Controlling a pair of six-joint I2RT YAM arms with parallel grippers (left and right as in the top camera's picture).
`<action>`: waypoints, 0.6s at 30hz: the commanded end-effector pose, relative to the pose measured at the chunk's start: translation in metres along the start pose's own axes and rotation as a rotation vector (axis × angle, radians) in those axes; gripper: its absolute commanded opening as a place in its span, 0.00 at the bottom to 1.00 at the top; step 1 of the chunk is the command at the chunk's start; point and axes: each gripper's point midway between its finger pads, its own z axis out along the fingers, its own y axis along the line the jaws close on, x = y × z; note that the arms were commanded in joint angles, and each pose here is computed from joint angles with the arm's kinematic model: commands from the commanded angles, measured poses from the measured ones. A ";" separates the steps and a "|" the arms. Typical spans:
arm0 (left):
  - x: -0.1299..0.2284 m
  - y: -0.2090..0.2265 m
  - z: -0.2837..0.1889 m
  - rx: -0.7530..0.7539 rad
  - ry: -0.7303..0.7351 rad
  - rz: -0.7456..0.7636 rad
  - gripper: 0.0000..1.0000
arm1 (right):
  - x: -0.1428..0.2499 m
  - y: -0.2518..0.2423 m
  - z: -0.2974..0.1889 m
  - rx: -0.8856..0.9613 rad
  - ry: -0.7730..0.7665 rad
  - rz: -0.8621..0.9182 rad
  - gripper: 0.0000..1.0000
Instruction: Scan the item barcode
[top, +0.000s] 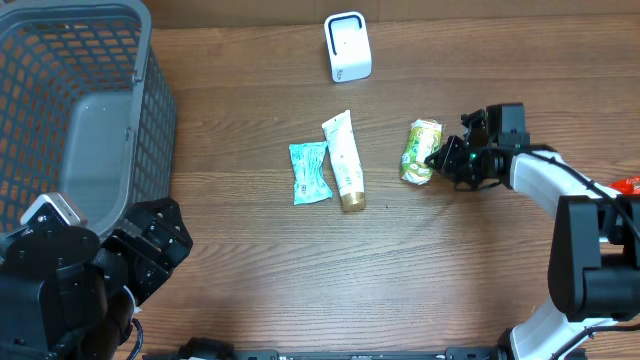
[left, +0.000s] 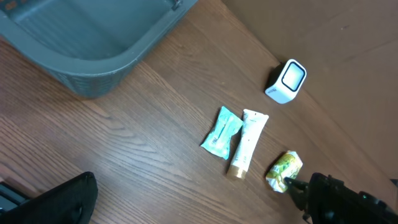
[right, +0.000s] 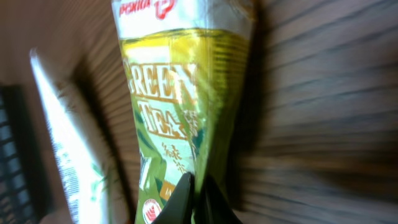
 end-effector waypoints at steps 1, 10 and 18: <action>-0.002 0.000 -0.001 -0.001 -0.006 0.009 1.00 | -0.041 -0.004 -0.023 0.205 -0.146 -0.109 0.04; -0.002 0.000 -0.001 -0.001 -0.006 0.009 1.00 | -0.047 -0.010 -0.061 0.807 -0.313 -0.308 0.04; -0.002 0.000 -0.001 -0.001 -0.006 0.009 1.00 | -0.010 0.017 -0.027 0.869 -0.304 -0.415 0.04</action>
